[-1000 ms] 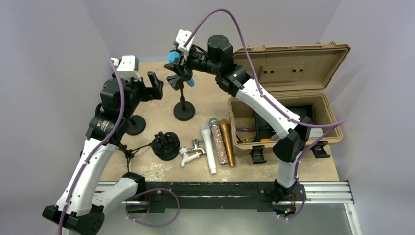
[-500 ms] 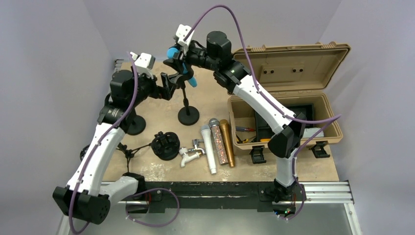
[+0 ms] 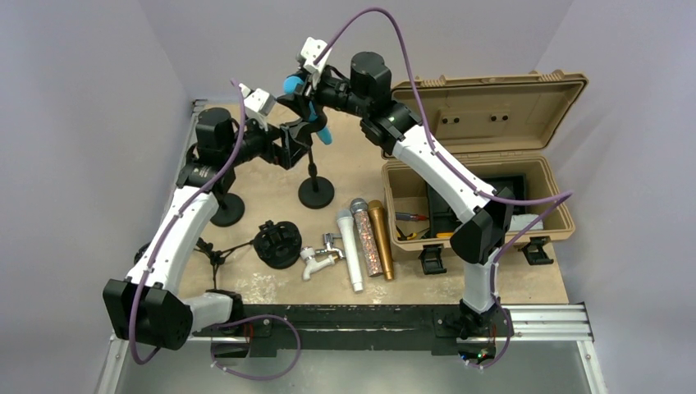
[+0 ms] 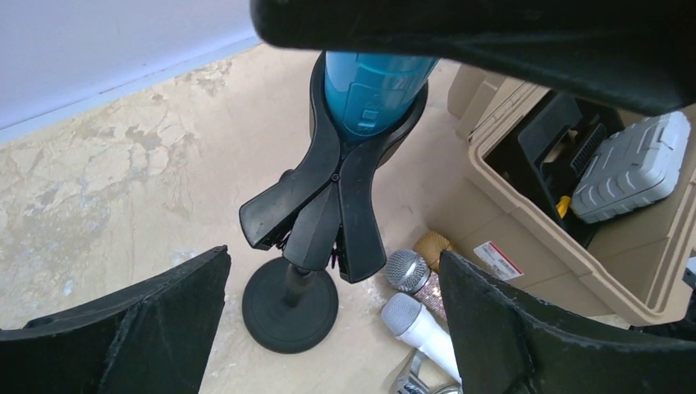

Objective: Remove the microphone from the stand

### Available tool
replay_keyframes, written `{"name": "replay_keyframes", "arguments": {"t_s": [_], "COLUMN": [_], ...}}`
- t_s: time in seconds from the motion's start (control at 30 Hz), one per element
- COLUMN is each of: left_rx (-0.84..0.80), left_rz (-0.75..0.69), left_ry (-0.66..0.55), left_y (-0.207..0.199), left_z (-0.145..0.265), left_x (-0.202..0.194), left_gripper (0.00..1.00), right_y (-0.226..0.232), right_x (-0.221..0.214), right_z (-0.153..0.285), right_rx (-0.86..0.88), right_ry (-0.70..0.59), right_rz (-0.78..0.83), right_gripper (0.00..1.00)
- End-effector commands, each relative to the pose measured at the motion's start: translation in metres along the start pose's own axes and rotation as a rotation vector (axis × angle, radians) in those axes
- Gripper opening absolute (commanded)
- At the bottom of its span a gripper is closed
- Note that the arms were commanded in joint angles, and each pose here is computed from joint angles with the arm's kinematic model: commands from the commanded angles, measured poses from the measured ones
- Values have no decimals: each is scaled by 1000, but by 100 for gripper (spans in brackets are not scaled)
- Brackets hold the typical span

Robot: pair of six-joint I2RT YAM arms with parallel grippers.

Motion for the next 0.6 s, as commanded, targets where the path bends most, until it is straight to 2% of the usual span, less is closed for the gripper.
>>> {"name": "replay_keyframes", "arguments": {"t_s": [0.0, 0.1, 0.4, 0.57], "left_rx": [8, 41, -80, -122], "left_rz": [-106, -109, -72, -48], "left_ry": [-42, -35, -59, -71], "left_y": [9, 17, 11, 11], "left_z": [-4, -9, -20, -23], "left_x": [11, 13, 22, 27], "left_gripper": [96, 99, 98, 89], "right_y": [-3, -3, -2, -3], "right_x": [49, 50, 50, 48], "right_z": [15, 15, 15, 13], "right_rx": [-22, -20, -19, -19], "right_ry": [-129, -131, -129, -127], "right_rz": [67, 67, 67, 66], "right_gripper": [20, 20, 20, 20]}}
Point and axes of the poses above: each gripper's point midway between its finger pads, its own z axis back along the fingers, its own y axis along the line the jaws close on, x = y × z, the point moved 4 cm from there along z, back along the fingers, and after that the axes turned 7 degrees about -z, right-handed, at the moved point
